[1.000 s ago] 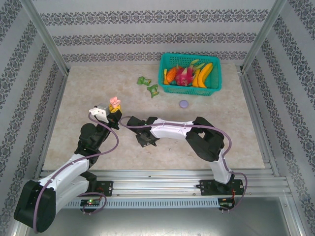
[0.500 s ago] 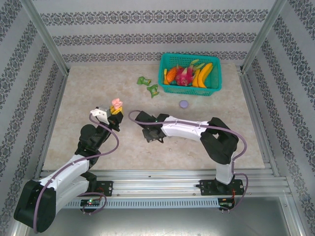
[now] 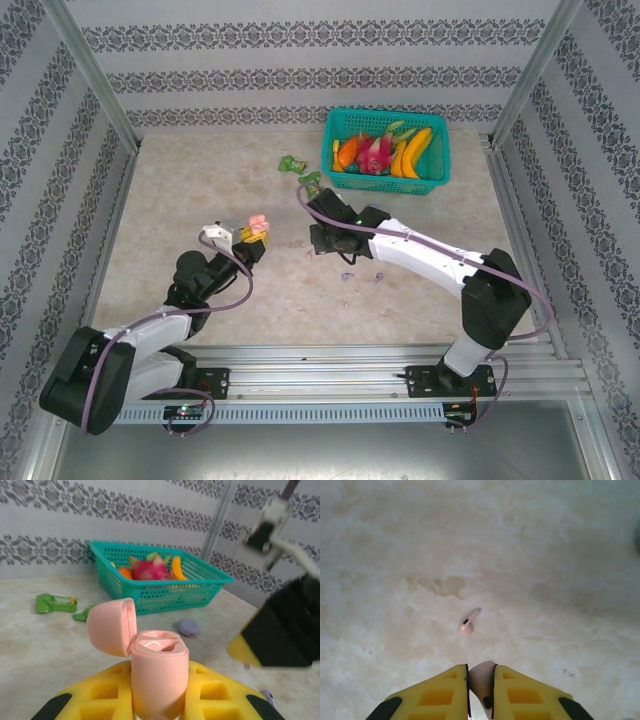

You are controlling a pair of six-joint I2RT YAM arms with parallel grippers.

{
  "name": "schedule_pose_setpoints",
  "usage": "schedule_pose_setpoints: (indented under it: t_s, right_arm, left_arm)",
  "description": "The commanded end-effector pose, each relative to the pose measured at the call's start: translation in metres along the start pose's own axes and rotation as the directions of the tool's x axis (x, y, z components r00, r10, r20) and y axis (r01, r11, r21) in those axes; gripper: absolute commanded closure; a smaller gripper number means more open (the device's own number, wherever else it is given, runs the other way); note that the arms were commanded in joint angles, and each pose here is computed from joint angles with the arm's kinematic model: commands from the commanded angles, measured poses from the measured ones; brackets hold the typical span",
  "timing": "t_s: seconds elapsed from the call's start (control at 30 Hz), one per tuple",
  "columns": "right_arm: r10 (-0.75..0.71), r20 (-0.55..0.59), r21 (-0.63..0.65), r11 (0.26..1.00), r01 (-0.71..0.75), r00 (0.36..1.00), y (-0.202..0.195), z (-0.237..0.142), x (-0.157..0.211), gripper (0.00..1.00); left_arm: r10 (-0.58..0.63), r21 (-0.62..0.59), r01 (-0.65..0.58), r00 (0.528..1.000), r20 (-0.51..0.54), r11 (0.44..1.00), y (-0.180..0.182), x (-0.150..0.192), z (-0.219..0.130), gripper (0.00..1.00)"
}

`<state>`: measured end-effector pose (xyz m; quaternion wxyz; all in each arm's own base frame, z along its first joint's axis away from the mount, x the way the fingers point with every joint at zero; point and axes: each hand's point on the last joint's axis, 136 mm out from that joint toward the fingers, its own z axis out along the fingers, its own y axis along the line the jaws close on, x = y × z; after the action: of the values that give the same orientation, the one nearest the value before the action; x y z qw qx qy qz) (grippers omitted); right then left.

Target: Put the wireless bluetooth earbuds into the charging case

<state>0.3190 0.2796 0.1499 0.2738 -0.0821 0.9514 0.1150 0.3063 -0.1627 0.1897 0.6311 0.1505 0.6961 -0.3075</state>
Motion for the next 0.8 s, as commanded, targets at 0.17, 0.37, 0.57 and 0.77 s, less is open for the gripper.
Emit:
schedule_pose_setpoints:
  t_s: [0.17,0.37,0.57,0.77]
  right_arm:
    - [0.026,0.181,-0.097,0.995,-0.008,0.983,0.002,-0.059,-0.063,0.85]
    - [0.055,0.266,-0.164,0.986,-0.011,0.962,0.010,-0.088,-0.091,0.85]
    - [0.105,0.351,-0.239,0.971,-0.019,0.930,0.017,-0.112,-0.114,0.85]
    - [0.143,0.410,-0.298,0.954,-0.016,0.901,0.025,-0.129,-0.131,0.85]
  left_arm:
    - [0.037,0.203,-0.046,0.998,0.049,0.978,-0.034,-0.023,0.028,1.00]
    - [0.096,0.248,-0.108,0.994,0.060,0.963,-0.049,-0.030,0.050,1.00]
    - [0.156,0.244,-0.179,0.981,0.112,0.953,-0.054,-0.049,0.067,1.00]
    - [0.194,0.257,-0.228,0.969,0.150,0.939,-0.059,-0.062,0.083,1.00]
